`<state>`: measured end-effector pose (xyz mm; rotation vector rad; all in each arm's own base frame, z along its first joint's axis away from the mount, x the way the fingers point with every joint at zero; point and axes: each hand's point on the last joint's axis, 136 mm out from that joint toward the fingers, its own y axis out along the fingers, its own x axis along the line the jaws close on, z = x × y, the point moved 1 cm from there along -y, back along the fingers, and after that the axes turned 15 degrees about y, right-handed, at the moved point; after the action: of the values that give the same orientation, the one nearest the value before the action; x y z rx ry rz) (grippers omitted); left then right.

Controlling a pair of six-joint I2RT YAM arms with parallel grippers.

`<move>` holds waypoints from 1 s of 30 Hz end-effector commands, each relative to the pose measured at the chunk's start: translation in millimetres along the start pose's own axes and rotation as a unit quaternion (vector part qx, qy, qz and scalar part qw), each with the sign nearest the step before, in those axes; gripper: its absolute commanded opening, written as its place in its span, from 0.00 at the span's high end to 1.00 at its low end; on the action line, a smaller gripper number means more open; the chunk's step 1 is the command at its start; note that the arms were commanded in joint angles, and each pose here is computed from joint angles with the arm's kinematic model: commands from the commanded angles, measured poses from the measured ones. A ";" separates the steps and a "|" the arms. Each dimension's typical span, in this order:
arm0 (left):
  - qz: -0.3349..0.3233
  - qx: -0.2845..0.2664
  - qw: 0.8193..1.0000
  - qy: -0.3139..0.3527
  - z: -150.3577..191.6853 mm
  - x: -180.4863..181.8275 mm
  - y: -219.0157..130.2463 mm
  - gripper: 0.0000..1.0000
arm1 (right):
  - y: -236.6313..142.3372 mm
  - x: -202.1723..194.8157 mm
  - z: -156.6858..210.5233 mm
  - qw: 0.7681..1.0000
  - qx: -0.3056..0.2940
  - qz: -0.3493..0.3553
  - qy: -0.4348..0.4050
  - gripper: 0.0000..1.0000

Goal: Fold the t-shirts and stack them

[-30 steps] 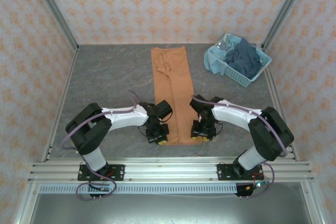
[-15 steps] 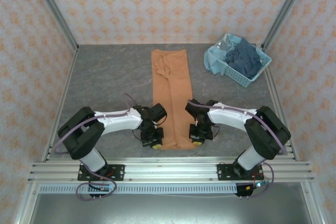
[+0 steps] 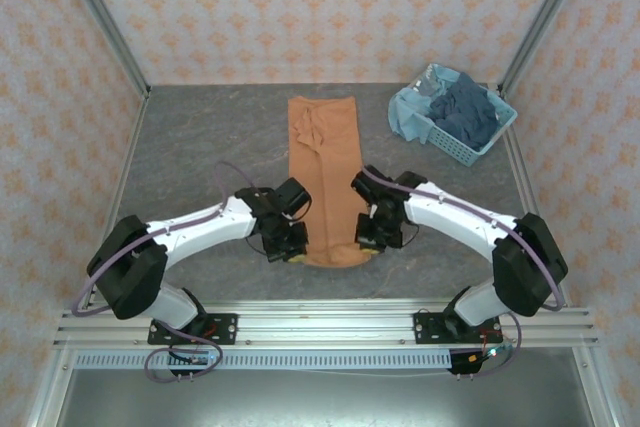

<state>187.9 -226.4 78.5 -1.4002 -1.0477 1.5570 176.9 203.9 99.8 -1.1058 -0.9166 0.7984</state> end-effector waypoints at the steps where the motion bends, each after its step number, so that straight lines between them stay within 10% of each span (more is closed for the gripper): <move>1: 0.003 -0.045 0.999 -0.025 -27.1 -3.8 -19.2 1.00 | -16.5 2.3 -19.6 0.999 -0.031 0.015 0.010 1.00; 30: 0.014 -0.118 0.989 -0.094 -236.1 -0.3 -34.3 0.99 | -28.5 118.8 -201.6 0.997 -0.076 -0.028 0.000 1.00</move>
<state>416.7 -203.1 98.1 -1.4562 -1.3823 1.6826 405.9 228.3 123.8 -1.2323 -1.0356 0.6640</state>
